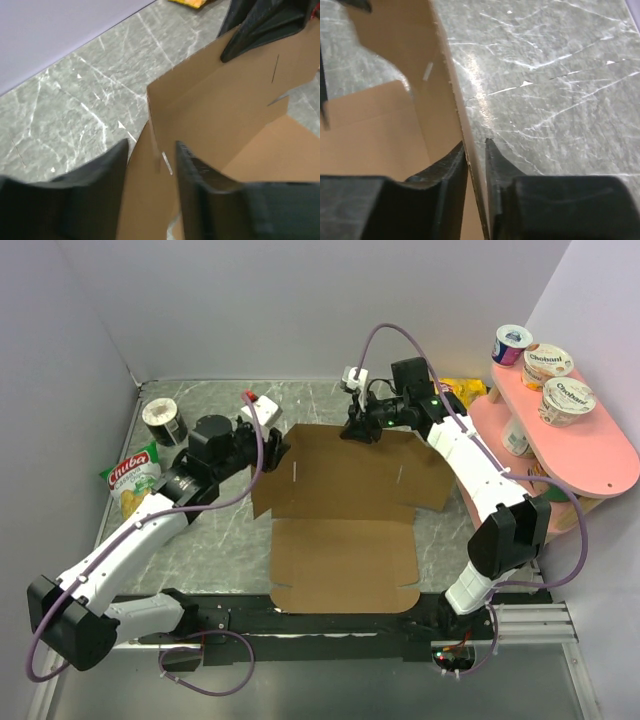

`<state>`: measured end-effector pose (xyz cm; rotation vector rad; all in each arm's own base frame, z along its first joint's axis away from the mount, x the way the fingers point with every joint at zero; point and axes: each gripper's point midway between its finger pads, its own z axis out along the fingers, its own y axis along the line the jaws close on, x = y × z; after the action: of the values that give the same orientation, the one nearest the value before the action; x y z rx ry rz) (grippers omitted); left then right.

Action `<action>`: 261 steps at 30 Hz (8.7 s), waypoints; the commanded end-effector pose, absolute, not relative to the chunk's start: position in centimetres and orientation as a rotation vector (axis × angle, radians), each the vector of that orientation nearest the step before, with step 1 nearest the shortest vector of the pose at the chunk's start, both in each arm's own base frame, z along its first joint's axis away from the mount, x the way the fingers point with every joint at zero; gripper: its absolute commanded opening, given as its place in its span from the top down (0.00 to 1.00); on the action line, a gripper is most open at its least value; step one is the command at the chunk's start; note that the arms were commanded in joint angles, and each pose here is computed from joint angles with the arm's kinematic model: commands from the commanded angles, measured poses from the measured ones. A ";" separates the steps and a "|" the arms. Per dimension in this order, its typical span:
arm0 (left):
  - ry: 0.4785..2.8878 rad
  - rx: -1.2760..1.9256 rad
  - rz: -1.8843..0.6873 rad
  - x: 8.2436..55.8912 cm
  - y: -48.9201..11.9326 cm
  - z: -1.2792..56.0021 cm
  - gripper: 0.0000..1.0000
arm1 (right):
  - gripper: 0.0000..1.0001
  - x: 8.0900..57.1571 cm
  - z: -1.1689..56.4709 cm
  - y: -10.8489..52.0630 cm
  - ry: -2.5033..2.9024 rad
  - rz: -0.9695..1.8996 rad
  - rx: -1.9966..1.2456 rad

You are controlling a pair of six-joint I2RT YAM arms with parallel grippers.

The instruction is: Fold the paper box

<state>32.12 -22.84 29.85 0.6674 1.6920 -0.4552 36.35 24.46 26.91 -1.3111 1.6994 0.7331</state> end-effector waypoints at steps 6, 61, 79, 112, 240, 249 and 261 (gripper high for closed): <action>1.495 0.715 -0.670 31.5 -22.5 37.4 0.08 | 1.00 35.7 28.4 23.6 1.650 0.730 -1.369; 1.326 1.018 -1.128 36.7 -29.2 32.5 0.32 | 1.00 33.7 30.3 23.7 1.564 0.902 -1.375; 1.390 0.834 -0.990 40.1 -29.7 32.0 0.51 | 1.00 33.5 30.0 23.9 1.573 0.937 -1.376; 1.479 0.036 -0.639 40.5 -5.7 35.2 0.04 | 1.00 33.1 37.5 18.3 1.460 0.854 -1.228; 1.393 0.834 -1.075 27.8 -22.8 23.9 0.02 | 1.00 28.4 40.9 18.8 1.360 1.199 -1.241; 1.344 0.896 -1.142 25.5 -24.8 25.7 0.05 | 1.00 25.5 43.3 18.8 1.286 1.183 -1.261; 1.248 0.881 -1.117 26.1 -24.9 27.8 0.10 | 1.00 23.2 43.8 18.8 1.256 1.203 -1.264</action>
<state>26.13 -24.37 24.59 0.8219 1.3801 -1.1269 27.10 18.20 42.32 -1.2906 1.2853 1.0652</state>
